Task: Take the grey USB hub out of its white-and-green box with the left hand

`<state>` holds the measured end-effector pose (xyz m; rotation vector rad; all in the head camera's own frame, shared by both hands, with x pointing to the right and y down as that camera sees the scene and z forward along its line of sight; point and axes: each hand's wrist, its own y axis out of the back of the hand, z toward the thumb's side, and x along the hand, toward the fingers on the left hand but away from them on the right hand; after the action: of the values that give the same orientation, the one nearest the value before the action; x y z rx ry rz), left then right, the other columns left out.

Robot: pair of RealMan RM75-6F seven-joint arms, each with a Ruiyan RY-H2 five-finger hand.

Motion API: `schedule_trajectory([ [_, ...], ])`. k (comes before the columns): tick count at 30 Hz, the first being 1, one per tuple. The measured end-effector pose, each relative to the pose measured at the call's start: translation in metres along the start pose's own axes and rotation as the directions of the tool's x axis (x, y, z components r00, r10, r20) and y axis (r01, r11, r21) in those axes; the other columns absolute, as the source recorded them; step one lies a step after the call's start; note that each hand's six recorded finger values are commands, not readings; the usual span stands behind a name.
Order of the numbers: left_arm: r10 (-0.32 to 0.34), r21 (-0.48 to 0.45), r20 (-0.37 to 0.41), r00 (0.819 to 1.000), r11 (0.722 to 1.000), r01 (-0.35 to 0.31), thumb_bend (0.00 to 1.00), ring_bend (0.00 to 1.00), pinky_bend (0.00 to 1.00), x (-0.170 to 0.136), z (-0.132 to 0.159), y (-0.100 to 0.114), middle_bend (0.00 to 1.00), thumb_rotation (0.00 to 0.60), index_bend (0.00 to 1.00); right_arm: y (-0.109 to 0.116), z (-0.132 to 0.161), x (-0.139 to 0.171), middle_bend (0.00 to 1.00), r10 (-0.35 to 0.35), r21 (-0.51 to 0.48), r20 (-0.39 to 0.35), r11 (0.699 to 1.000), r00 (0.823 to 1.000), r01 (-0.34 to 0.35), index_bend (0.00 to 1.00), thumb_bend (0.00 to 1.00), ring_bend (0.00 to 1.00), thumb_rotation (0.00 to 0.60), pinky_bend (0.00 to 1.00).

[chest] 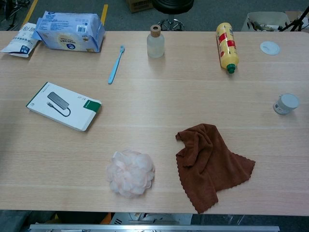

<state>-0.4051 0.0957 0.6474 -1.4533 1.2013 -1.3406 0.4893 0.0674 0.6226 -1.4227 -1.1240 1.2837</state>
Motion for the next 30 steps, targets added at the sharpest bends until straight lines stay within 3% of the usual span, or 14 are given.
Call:
schedule_trajectory([
  [6, -0.005, 0.005, -0.004, 1.0, 1.0, 0.005, 0.0, 0.0, 0.18, -0.002, 0.0, -0.002, 0.0, 0.6, 0.17, -0.005, -0.003, 0.002, 0.24, 0.007, -0.01, 0.008, 1.0, 1.0, -0.007, 0.35, 0.0, 0.07, 0.6, 0.14],
  [19, -0.026, 0.008, 0.037, 0.999, 1.0, 0.026, 0.0, 0.0, 0.18, 0.002, 0.007, -0.006, 0.0, 0.6, 0.16, 0.004, 0.0, -0.009, 0.24, -0.023, 0.004, -0.011, 1.0, 1.0, 0.023, 0.35, 0.0, 0.07, 0.6, 0.15],
  [30, -0.135, 0.025, 0.147, 0.98, 0.991, 0.133, 0.0, 0.0, 0.18, 0.013, 0.021, -0.02, 0.0, 0.6, 0.06, 0.022, 0.017, -0.024, 0.23, -0.035, 0.031, -0.005, 0.999, 0.999, 0.036, 0.35, 0.0, 0.07, 0.6, 0.17],
])
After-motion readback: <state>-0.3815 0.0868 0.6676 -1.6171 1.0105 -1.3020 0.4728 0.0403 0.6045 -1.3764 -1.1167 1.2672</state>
